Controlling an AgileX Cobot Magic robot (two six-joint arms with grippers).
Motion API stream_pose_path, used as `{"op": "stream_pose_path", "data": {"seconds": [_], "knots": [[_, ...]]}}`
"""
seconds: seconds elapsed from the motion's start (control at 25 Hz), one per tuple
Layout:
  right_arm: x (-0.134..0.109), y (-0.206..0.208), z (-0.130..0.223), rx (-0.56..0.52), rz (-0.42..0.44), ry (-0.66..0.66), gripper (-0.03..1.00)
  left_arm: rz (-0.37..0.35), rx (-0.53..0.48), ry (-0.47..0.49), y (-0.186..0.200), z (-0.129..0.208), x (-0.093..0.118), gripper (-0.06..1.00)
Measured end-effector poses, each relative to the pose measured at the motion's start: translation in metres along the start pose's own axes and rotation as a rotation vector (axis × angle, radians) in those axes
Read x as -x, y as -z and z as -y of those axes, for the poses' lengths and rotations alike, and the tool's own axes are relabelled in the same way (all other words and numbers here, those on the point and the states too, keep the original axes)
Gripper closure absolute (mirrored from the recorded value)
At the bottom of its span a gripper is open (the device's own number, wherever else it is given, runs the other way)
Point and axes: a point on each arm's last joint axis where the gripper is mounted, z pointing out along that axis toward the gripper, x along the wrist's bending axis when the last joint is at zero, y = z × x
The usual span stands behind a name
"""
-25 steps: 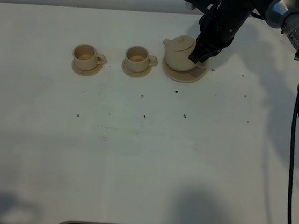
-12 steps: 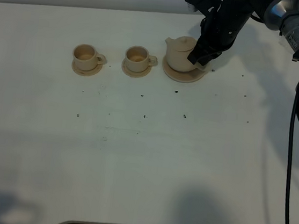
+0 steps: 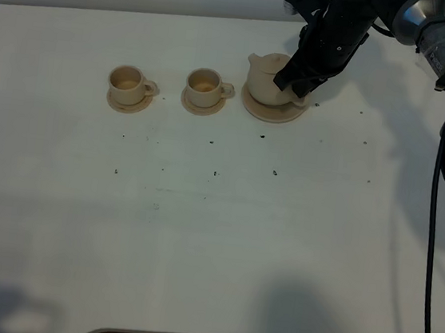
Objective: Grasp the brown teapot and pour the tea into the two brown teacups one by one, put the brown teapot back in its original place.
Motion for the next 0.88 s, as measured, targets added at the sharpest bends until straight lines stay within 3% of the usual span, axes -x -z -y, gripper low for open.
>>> {"op": "stream_pose_path", "data": {"seconds": [0.64,0.88], "knots": [[-0.002,-0.005,0.006,-0.021,-0.009,-0.047,0.85,0.000,0.000,0.000,0.000,0.000,0.000,0.58],[-0.014,-0.011,0.005,-0.042,-0.016,-0.042,0.85,0.000,0.000,0.000,0.000,0.000,0.000,0.58]]}}
